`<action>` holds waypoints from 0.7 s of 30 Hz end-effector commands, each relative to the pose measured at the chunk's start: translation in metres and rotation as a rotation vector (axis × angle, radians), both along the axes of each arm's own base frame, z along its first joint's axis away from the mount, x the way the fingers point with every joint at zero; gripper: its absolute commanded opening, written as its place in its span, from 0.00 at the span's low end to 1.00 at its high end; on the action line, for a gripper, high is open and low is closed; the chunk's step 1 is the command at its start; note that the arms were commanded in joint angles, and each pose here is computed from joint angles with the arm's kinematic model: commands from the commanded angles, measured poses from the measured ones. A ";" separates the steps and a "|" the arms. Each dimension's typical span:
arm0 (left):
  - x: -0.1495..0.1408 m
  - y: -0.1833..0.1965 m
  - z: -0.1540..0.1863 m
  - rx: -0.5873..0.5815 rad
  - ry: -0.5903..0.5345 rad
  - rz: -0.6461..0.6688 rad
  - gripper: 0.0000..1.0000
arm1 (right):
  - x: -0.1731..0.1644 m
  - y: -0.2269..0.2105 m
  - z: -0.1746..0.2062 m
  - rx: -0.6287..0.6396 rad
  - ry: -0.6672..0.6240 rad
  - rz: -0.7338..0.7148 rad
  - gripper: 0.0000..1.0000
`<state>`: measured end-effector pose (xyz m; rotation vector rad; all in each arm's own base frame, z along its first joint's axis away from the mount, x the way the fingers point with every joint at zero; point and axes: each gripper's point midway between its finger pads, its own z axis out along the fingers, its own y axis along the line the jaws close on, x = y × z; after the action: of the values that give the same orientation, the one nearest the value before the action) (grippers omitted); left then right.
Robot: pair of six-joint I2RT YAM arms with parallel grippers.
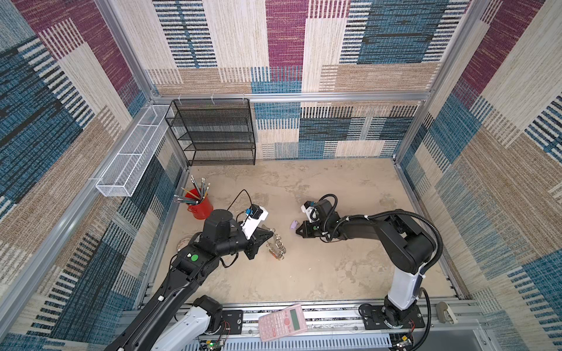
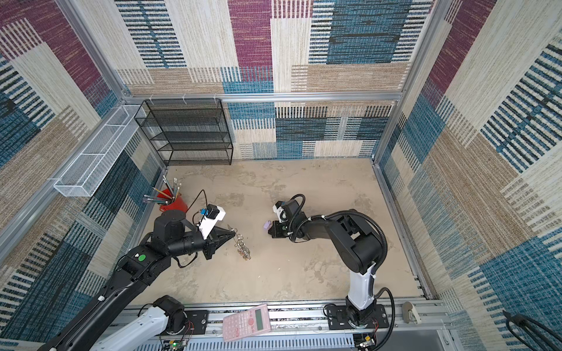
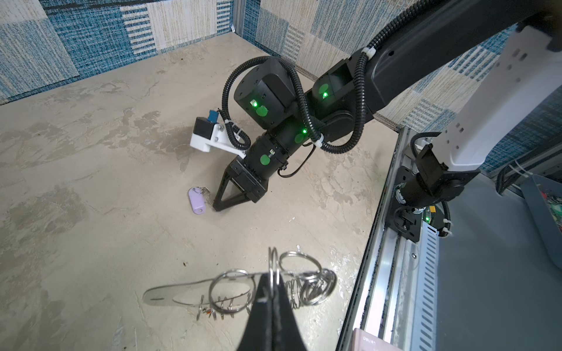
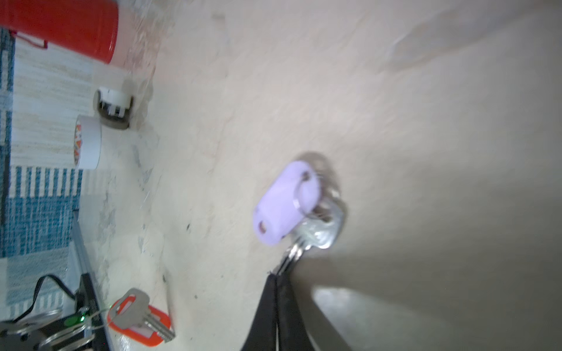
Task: Attach keys to a key ring
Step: Move the key to the center of the table.
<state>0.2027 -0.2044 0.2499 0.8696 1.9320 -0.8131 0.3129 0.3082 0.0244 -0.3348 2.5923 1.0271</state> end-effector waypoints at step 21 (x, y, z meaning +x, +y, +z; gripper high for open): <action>0.001 0.001 0.008 -0.027 -0.029 0.012 0.00 | 0.065 -0.010 0.029 -0.157 -0.100 -0.165 0.35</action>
<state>0.2002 -0.2026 0.2531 0.8664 1.9159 -0.8082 0.3764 0.2978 0.0579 -0.1929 2.5572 0.7686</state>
